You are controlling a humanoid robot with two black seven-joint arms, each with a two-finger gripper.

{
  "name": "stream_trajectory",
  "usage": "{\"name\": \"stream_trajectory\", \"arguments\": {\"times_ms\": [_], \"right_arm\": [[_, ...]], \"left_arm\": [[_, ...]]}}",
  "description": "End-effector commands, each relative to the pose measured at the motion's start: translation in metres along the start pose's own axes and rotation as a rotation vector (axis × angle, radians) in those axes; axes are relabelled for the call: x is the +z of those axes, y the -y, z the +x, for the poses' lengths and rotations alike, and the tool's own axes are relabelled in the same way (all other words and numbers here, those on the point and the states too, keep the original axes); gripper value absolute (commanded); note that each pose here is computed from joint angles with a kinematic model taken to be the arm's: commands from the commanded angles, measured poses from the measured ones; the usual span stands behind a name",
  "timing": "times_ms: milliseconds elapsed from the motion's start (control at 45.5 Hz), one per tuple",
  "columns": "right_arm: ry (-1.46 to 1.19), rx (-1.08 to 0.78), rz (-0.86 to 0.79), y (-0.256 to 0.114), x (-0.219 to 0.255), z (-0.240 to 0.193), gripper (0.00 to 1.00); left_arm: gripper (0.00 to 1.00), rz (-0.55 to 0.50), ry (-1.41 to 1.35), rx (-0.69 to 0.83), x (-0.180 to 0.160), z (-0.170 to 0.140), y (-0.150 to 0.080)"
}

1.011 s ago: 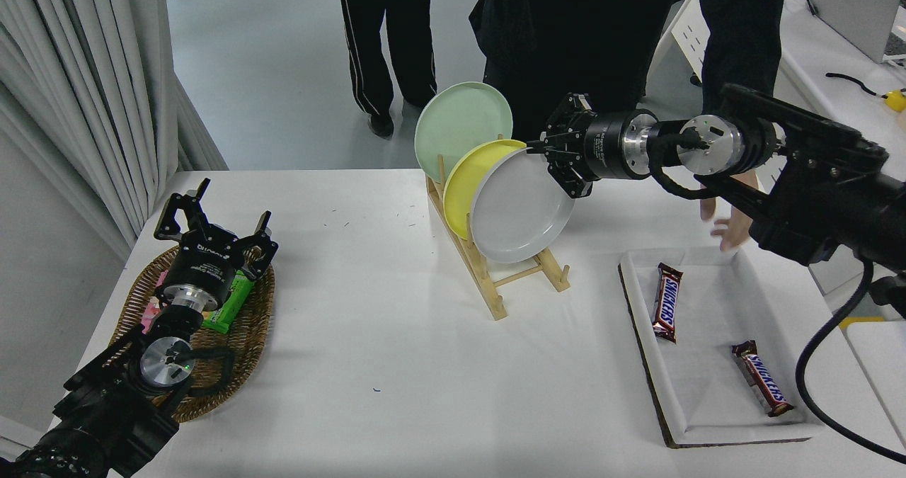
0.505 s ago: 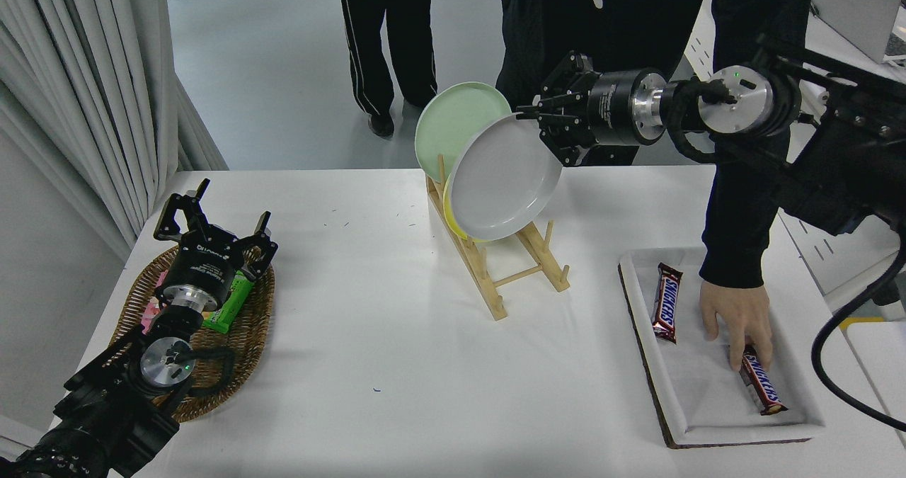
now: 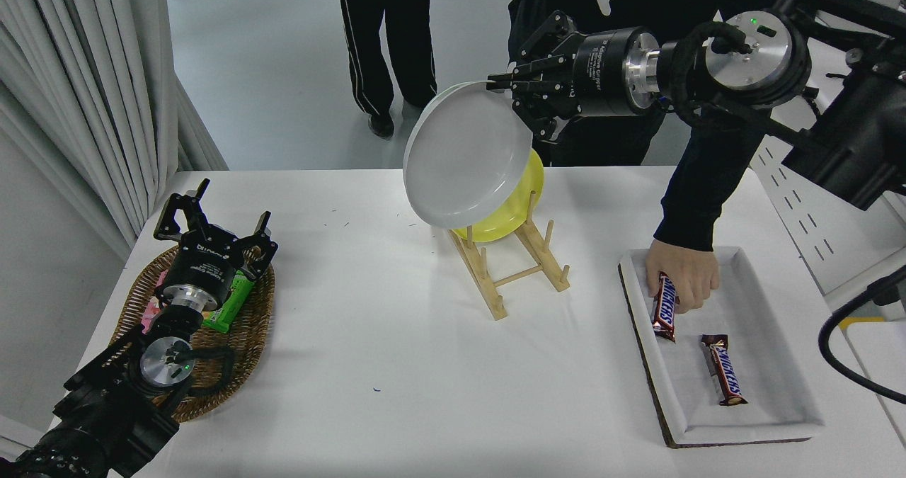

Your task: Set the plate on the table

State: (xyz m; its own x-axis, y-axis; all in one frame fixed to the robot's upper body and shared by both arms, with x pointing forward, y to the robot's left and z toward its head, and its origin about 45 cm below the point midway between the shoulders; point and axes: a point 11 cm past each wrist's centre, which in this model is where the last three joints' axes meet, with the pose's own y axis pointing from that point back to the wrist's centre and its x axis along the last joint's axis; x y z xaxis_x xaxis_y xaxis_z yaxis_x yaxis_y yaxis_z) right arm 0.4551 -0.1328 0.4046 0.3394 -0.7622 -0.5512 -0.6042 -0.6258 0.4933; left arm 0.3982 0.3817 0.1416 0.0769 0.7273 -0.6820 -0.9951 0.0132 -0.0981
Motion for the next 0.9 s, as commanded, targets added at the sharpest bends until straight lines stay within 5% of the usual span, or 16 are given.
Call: {"name": "stream_trajectory", "arguments": {"times_ms": [0,879], "right_arm": [[0.031,0.016,-0.035,0.001,0.011,-0.005,0.0],[0.245,0.1,-0.161,0.022,0.055,0.013,0.0]], "left_arm": [[1.0,-0.001,0.0,0.001,0.0,0.0,0.0],[1.0,0.001,0.001,0.0,0.0,0.0,0.0]]}}
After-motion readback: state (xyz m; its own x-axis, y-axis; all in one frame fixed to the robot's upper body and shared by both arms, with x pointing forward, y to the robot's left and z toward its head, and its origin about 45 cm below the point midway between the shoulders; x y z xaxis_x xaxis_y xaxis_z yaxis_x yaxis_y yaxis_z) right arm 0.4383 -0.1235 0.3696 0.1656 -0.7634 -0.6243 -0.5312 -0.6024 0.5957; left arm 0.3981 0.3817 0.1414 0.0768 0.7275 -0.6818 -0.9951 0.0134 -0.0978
